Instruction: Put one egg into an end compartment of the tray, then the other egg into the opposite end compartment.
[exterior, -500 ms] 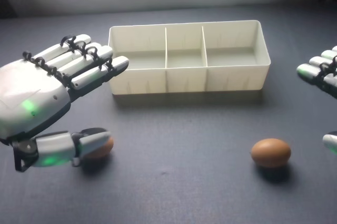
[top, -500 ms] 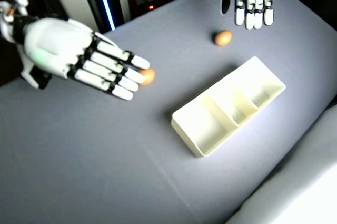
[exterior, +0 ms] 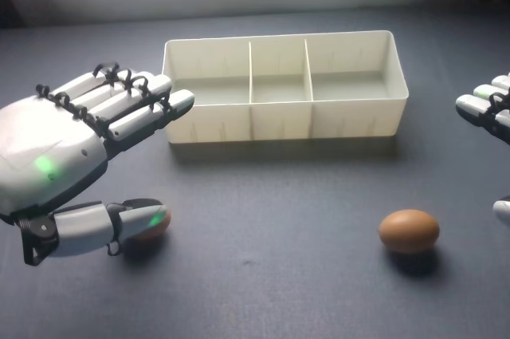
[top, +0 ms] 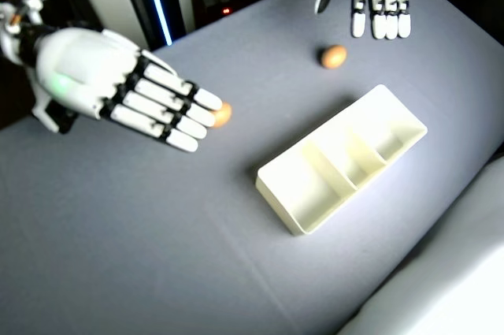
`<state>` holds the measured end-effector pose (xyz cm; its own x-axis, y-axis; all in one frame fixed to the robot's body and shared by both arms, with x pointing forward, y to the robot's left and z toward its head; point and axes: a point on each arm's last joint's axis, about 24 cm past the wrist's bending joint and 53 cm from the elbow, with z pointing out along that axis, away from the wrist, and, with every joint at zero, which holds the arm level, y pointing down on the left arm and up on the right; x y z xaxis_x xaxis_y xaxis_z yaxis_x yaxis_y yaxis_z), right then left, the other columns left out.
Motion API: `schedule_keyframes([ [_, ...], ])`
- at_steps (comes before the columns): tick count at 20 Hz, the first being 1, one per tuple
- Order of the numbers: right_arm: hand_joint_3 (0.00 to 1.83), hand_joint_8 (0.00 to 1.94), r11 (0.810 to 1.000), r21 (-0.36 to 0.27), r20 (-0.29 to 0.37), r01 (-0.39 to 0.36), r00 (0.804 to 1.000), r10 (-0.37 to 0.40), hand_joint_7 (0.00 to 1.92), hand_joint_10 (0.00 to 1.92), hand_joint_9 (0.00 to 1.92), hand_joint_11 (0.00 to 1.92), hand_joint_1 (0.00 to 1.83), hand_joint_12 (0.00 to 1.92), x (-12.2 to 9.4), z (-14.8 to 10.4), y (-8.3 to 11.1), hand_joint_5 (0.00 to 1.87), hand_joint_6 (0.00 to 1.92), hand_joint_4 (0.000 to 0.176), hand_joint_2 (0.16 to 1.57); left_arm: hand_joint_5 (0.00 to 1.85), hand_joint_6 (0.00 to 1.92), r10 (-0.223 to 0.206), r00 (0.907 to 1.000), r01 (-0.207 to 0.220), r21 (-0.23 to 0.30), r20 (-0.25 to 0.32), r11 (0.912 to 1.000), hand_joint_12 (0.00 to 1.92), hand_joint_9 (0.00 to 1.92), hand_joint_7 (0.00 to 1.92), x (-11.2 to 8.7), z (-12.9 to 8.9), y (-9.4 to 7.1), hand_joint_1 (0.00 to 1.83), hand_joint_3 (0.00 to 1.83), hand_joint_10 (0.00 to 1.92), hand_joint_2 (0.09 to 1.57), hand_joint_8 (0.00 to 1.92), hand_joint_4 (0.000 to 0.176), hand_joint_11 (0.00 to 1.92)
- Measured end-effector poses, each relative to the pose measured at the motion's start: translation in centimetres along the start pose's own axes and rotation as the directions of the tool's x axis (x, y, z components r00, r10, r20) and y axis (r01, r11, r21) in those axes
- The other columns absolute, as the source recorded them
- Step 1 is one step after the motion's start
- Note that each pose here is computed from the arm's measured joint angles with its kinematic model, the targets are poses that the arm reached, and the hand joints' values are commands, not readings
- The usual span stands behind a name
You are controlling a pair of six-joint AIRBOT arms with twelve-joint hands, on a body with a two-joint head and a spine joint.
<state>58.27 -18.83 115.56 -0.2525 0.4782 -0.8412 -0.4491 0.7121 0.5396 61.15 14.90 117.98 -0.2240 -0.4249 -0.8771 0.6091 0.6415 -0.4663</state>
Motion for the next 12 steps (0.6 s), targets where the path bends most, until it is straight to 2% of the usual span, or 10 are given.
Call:
schedule_keyframes([
  [1,0.02,0.00,1.000,0.001,0.005,-0.001,1.000,0.001,0.00,0.00,0.00,0.00,0.21,0.00,-0.1,0.0,0.0,0.00,0.00,0.000,1.40,0.00,0.00,-0.002,1.0000,0.002,-0.002,-0.009,1.0000,0.77,0.12,0.11,0.2,0.0,0.1,0.48,0.00,0.03,1.14,0.01,0.058,0.00],
  [2,0.02,0.00,1.000,0.001,0.009,-0.001,1.000,0.001,0.00,0.00,0.00,0.00,0.21,0.00,-0.2,-0.1,-0.1,0.00,0.00,0.000,1.40,0.00,0.00,-0.001,0.9996,0.001,-0.005,-0.028,1.0000,0.66,0.09,0.08,0.7,-0.1,0.1,0.48,0.00,0.02,1.13,0.01,0.054,0.00],
  [3,0.01,0.00,1.000,0.002,0.011,-0.002,1.000,0.002,0.00,0.00,0.00,0.00,0.20,0.00,-0.2,-0.1,-0.1,0.00,0.00,0.000,1.40,0.00,0.00,0.001,0.9990,-0.002,-0.010,-0.045,0.9999,0.42,0.07,0.06,1.1,-0.1,0.3,0.51,0.00,0.01,1.10,0.00,0.063,0.00],
  [4,0.01,0.00,1.000,0.003,0.011,-0.005,1.000,0.005,0.00,0.00,0.00,0.00,0.24,0.00,-0.2,-0.1,-0.1,0.00,0.00,0.000,1.40,0.00,0.00,0.001,0.9982,-0.002,-0.019,-0.060,0.9998,0.08,0.03,0.05,1.5,-0.1,0.5,0.51,0.00,0.03,1.10,0.00,0.054,0.00],
  [5,0.01,0.00,1.000,0.003,0.012,-0.005,1.000,0.005,0.00,0.00,0.00,0.00,0.25,0.00,-0.1,-0.1,-0.1,0.00,0.00,0.000,1.39,0.00,0.00,0.001,0.9976,-0.003,-0.024,-0.069,0.9997,0.02,0.04,0.08,1.7,-0.1,0.6,0.53,0.00,0.04,1.11,0.01,0.086,0.00],
  [7,0.01,0.00,1.000,0.004,0.012,-0.009,1.000,0.009,0.00,0.00,0.00,0.00,0.26,0.00,-0.1,-0.1,-0.1,0.00,0.00,0.000,1.39,0.00,0.00,0.002,0.9961,-0.005,-0.034,-0.088,0.9994,0.00,0.05,0.09,2.2,-0.1,1.0,0.53,0.01,0.04,1.13,0.02,0.117,0.00],
  [8,0.00,0.00,1.000,0.005,0.013,-0.013,1.000,0.013,0.00,0.00,0.00,0.00,0.28,0.00,0.0,0.0,-0.1,0.00,0.00,0.000,1.39,0.00,0.00,-0.010,0.9944,0.005,-0.048,-0.106,0.9988,0.02,0.06,0.10,2.9,0.1,1.5,0.52,0.01,0.05,1.13,0.02,0.110,0.04],
  [10,0.00,0.00,1.000,0.003,0.011,-0.012,1.000,0.012,0.00,0.00,0.00,0.00,0.26,0.00,0.1,-0.1,-0.1,0.00,0.00,0.000,1.39,0.08,0.02,-0.021,0.9901,0.011,-0.068,-0.139,0.9976,0.56,0.07,0.17,4.2,0.3,2.2,0.61,0.00,0.12,1.12,0.02,0.039,0.00],
  [11,0.00,0.00,1.000,0.004,0.011,-0.012,1.000,0.012,0.00,0.00,0.00,0.00,0.26,0.00,0.1,-0.1,-0.1,0.00,0.00,0.000,1.39,0.11,0.02,-0.029,0.9877,0.017,-0.076,-0.154,0.9969,0.68,0.08,0.20,4.8,0.3,2.4,0.65,0.00,0.16,1.11,0.02,0.026,0.00],
  [12,0.00,0.00,1.000,0.006,0.012,-0.013,1.000,0.013,0.00,0.00,0.00,0.00,0.28,0.00,0.1,-0.1,-0.2,0.00,0.00,0.000,1.39,0.12,0.01,-0.031,0.9850,0.017,-0.085,-0.169,0.9962,0.67,0.04,0.22,5.4,0.4,2.7,0.67,0.00,0.26,1.11,0.01,0.028,0.00],
])
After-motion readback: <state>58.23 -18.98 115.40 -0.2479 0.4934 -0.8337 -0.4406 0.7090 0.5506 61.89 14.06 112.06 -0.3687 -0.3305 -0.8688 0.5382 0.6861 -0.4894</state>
